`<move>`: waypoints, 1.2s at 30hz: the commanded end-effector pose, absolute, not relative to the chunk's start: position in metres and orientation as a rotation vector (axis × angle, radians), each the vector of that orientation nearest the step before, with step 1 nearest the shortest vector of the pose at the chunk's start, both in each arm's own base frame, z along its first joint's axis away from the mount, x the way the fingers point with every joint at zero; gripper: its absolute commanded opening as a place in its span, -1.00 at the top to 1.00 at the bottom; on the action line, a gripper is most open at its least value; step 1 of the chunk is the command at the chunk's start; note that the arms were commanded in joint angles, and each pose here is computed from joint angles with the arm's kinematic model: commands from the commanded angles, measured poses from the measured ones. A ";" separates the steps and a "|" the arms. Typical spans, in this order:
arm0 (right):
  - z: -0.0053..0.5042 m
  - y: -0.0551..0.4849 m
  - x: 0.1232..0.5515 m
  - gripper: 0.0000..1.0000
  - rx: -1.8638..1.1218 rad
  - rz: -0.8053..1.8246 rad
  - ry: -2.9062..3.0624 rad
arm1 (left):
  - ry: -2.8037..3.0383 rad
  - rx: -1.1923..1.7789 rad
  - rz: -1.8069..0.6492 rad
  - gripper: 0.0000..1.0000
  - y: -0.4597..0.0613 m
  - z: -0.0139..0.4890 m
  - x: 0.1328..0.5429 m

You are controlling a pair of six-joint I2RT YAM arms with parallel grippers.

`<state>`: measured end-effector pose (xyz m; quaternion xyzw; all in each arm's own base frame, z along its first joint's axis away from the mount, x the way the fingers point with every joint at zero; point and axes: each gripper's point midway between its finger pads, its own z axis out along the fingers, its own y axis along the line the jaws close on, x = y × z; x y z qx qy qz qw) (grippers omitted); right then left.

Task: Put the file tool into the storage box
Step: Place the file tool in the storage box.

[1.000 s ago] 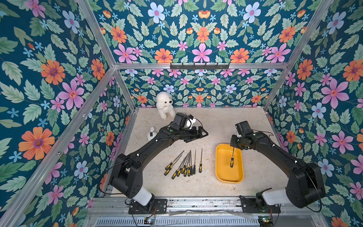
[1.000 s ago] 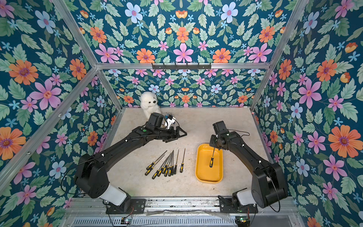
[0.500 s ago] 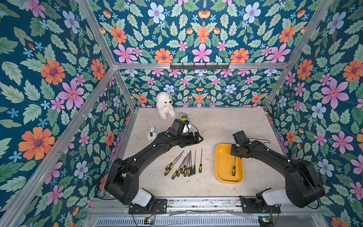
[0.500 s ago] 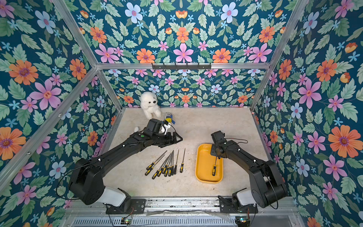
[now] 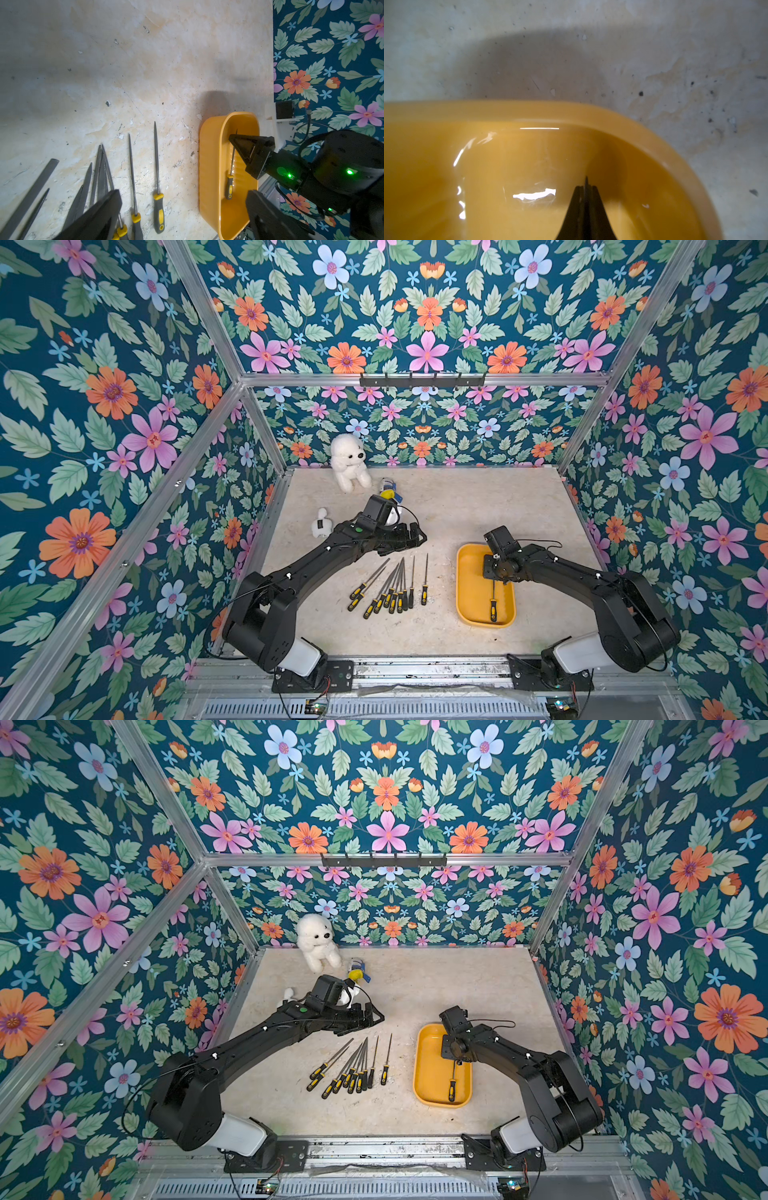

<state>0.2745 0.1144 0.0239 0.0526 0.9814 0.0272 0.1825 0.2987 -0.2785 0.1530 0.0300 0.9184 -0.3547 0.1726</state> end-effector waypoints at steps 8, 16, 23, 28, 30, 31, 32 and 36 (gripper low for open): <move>0.015 0.115 0.271 0.81 0.164 0.071 2.769 | 2.610 0.040 -1.003 -0.99 -0.279 0.146 0.301; 0.035 0.115 0.270 0.21 0.179 0.100 2.738 | 2.720 -0.074 -0.858 -0.99 -0.278 0.123 0.288; 0.085 0.116 0.277 0.15 0.218 0.152 2.659 | 2.745 -0.044 -0.724 -0.99 -0.303 0.125 0.271; 0.127 0.125 0.290 0.15 0.218 0.235 2.570 | 2.843 -0.006 -0.506 -0.86 -0.311 0.099 0.251; 0.136 0.130 0.294 0.14 0.196 0.249 2.566 | 2.870 0.018 -0.444 -0.71 -0.312 0.088 0.245; 0.137 0.131 0.295 0.15 0.188 0.252 2.570 | 2.883 0.026 -0.427 -0.60 -0.313 0.082 0.242; 0.137 0.132 0.296 0.15 0.184 0.250 2.577 | 2.898 0.031 -0.411 -0.49 -0.314 0.075 0.237; 0.137 0.135 0.297 0.16 0.160 0.257 2.588 | 2.946 0.043 -0.351 -0.23 -0.317 0.054 0.220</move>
